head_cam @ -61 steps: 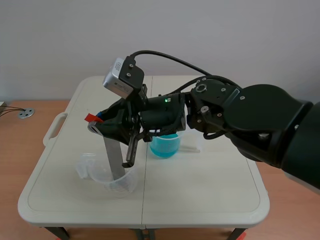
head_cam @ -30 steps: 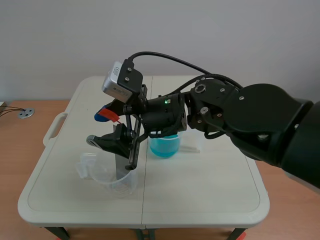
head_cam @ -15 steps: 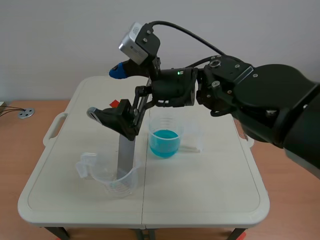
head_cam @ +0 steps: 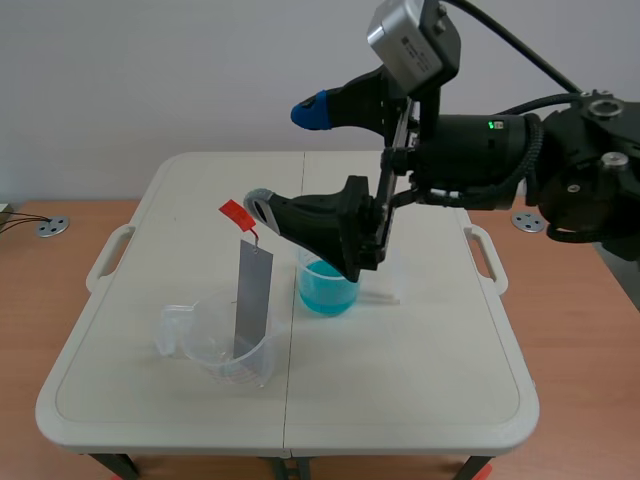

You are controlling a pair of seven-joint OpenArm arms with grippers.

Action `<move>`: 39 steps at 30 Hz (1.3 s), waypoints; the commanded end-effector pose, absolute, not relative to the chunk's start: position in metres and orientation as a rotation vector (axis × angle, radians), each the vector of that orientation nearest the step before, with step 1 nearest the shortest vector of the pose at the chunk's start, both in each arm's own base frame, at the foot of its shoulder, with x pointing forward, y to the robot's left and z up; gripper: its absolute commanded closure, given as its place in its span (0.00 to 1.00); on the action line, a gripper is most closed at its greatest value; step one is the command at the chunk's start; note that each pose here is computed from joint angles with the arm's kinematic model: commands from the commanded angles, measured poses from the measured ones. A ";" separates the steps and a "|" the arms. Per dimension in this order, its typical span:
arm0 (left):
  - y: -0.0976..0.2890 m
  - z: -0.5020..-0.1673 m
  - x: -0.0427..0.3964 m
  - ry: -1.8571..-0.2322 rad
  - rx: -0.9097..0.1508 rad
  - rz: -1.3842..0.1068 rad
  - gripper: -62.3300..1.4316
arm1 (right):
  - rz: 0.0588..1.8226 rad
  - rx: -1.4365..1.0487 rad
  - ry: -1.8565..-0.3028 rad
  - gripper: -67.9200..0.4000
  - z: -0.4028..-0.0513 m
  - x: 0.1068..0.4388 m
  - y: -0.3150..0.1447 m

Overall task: Hold the metal plate by the orange handle, dip it into the blue solution, take it out and point at it, then put the plate back in the beaker on the left.
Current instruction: 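Return to the home posture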

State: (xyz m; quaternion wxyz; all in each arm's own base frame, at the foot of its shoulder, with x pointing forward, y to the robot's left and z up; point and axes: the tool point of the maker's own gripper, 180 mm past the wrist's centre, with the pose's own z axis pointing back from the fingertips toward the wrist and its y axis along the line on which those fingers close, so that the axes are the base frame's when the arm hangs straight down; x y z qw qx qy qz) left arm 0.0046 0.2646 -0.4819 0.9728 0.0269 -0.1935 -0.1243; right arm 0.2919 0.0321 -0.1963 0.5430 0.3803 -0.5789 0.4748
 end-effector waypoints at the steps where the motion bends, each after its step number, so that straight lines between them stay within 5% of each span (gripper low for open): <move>1: 0.302 -0.464 0.029 -0.442 0.127 -0.258 0.00 | 1.092 0.891 -1.409 0.02 -0.187 0.296 0.023; 7: 0.387 -0.399 0.109 -0.623 0.298 -0.205 0.00 | 1.009 0.828 -1.385 0.02 -0.199 0.284 -0.009; 12: 0.402 -0.338 0.176 -0.843 0.345 -0.252 0.00 | 0.936 0.790 -1.376 0.02 -0.207 0.273 -0.031; 25: 0.258 -0.254 0.235 -1.294 0.044 -0.417 0.00 | 0.738 0.640 -1.385 0.02 -0.219 0.255 -0.076; 39: 0.148 -0.272 0.199 -1.338 -0.138 -0.561 0.00 | 0.589 0.514 -1.348 0.02 -0.250 0.245 -0.095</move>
